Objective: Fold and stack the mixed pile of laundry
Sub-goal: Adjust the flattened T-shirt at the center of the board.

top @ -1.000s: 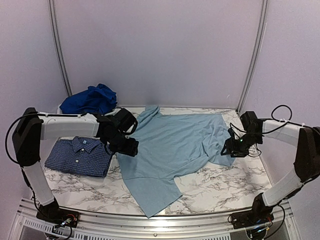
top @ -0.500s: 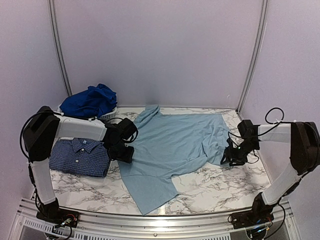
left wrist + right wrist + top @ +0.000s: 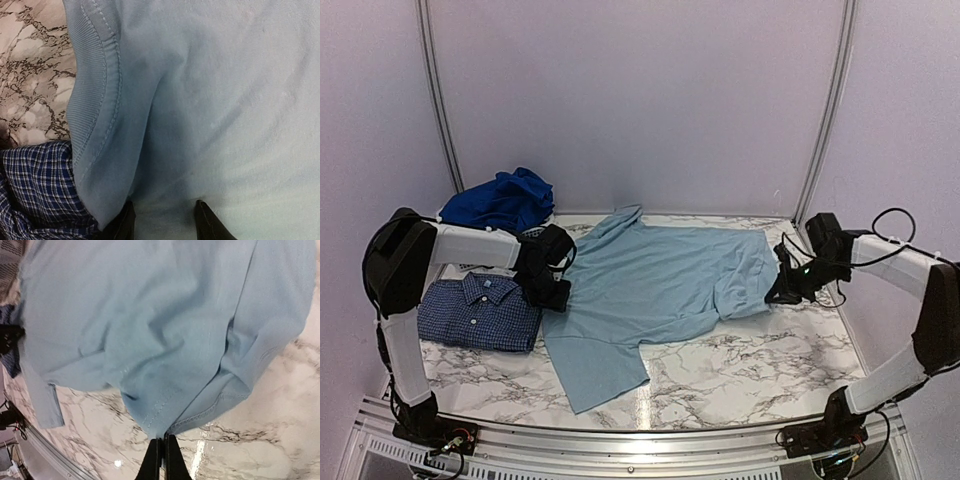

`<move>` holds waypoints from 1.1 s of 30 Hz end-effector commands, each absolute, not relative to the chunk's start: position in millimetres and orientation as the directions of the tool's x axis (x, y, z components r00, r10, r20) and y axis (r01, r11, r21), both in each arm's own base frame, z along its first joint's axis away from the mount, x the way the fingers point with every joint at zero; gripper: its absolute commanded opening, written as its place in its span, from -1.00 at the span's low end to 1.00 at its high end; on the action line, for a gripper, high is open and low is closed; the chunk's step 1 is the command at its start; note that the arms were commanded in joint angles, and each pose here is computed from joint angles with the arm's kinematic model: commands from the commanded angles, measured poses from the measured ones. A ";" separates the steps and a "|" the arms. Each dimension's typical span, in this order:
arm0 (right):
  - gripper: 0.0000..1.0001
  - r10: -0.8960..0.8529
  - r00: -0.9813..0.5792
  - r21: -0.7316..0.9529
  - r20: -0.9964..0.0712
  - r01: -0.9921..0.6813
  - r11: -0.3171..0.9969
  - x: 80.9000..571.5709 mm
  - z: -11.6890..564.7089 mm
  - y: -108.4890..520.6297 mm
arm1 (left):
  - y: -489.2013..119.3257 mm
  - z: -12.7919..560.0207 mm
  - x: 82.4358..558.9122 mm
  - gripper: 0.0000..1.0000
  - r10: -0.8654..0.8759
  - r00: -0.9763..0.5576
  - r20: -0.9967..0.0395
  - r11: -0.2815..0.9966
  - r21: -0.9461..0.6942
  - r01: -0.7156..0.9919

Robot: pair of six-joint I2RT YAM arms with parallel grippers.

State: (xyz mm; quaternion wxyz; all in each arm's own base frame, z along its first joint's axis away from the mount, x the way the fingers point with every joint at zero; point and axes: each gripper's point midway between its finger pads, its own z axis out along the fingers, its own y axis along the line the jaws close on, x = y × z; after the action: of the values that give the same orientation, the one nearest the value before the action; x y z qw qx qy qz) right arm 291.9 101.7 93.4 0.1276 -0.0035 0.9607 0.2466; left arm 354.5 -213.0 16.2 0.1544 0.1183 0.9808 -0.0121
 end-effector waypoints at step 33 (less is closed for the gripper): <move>0.10 0.227 -0.921 0.527 -0.316 0.028 0.849 364.5 94.0 48.4 | -207.1 82.8 369.4 0.27 0.169 -0.914 -0.369 0.970 -0.103 0.221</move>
State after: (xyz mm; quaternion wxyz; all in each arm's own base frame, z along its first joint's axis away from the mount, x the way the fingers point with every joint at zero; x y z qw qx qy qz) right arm 355.5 46.4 106.0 0.1909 0.0679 0.9457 0.2541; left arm 373.4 -202.8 40.4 0.1585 0.1160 0.9800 -0.0327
